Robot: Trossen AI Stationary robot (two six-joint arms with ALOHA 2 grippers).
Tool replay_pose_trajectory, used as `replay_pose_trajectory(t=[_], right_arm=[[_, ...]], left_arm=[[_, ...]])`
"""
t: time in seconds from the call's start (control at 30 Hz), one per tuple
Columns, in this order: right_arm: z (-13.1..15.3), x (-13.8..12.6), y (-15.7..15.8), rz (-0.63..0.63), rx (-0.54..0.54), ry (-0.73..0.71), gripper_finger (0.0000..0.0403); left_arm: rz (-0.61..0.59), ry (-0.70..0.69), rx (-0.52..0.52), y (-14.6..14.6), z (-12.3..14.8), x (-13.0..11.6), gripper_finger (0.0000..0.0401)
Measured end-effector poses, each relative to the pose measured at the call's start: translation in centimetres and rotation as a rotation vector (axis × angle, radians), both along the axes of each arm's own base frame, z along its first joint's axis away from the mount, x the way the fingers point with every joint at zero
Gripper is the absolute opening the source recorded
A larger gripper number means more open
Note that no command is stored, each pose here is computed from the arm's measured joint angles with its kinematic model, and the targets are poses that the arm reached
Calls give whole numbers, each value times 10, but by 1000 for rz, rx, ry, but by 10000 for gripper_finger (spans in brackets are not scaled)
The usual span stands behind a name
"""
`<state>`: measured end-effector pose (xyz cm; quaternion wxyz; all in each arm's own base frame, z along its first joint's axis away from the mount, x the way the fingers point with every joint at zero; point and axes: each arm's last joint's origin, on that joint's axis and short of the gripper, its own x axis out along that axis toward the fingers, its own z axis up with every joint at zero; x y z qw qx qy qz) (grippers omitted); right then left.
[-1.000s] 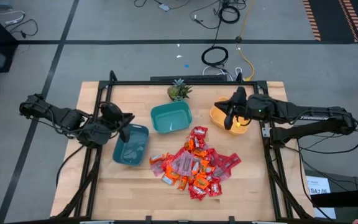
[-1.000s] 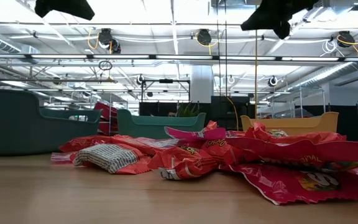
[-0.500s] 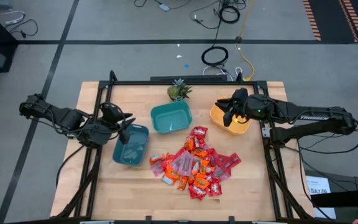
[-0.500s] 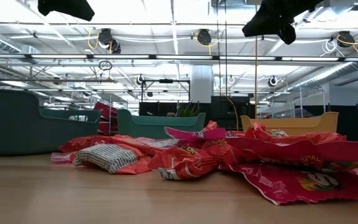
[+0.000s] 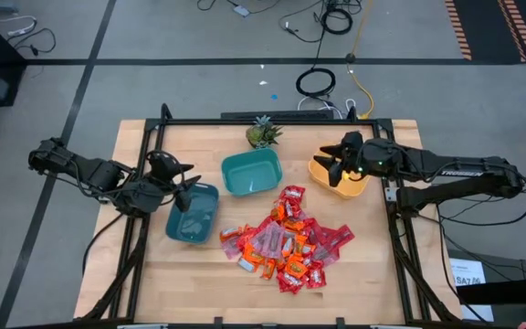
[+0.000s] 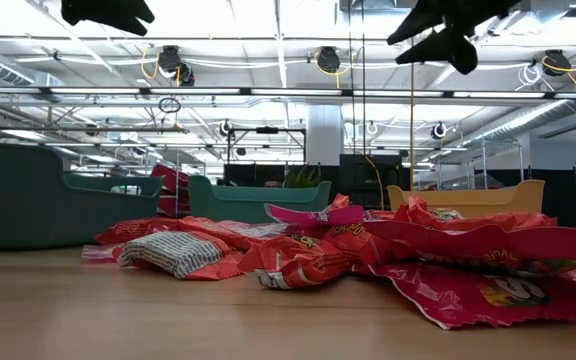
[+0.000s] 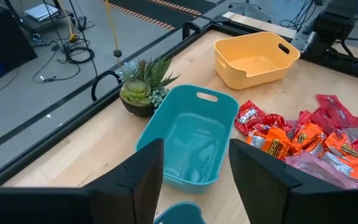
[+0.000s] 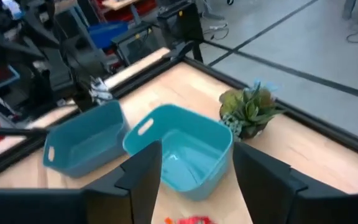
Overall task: Sort candy
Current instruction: Put the red candy into the yellow bin
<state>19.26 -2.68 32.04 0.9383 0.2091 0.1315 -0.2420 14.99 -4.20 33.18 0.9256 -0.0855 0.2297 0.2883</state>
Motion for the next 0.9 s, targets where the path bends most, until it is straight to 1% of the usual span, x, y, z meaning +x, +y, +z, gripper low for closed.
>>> replay_pose_trajectory(t=[0.1, 0.2, 0.3, 0.37, 0.43, 0.57, 0.7, 0.77, 0.83, 0.9], right_arm=[[-6, 2, 1, 40, -11, 69, 191], [-24, 2, 3, 110, 24, 253, 189], [-45, 3, 6, 163, 80, 447, 188], [-56, 8, 9, 181, 88, 536, 188], [-65, 16, 11, 209, 71, 594, 188], [-80, 39, 11, 228, 48, 603, 188], [-93, 64, 8, 224, 40, 542, 187], [-101, 73, 8, 229, 42, 533, 187], [-109, 80, 8, 243, 55, 543, 187], [-118, 87, 8, 244, 65, 583, 187]], left_arm=[[8, -13, -15, 0, 0, 0, 194], [13, -33, -27, -1, 1, 2, 193], [12, -17, -21, -2, -1, 5, 193], [11, -3, -16, -3, -3, 7, 193], [10, 15, -8, -5, -6, 11, 193], [8, 53, 6, -8, -12, 19, 193], [7, 83, 17, -11, -17, 25, 193], [1, 95, 13, -12, -19, 27, 193], [-6, 103, 8, -13, -20, 29, 193], [-6, 105, 9, -13, -20, 29, 193]])
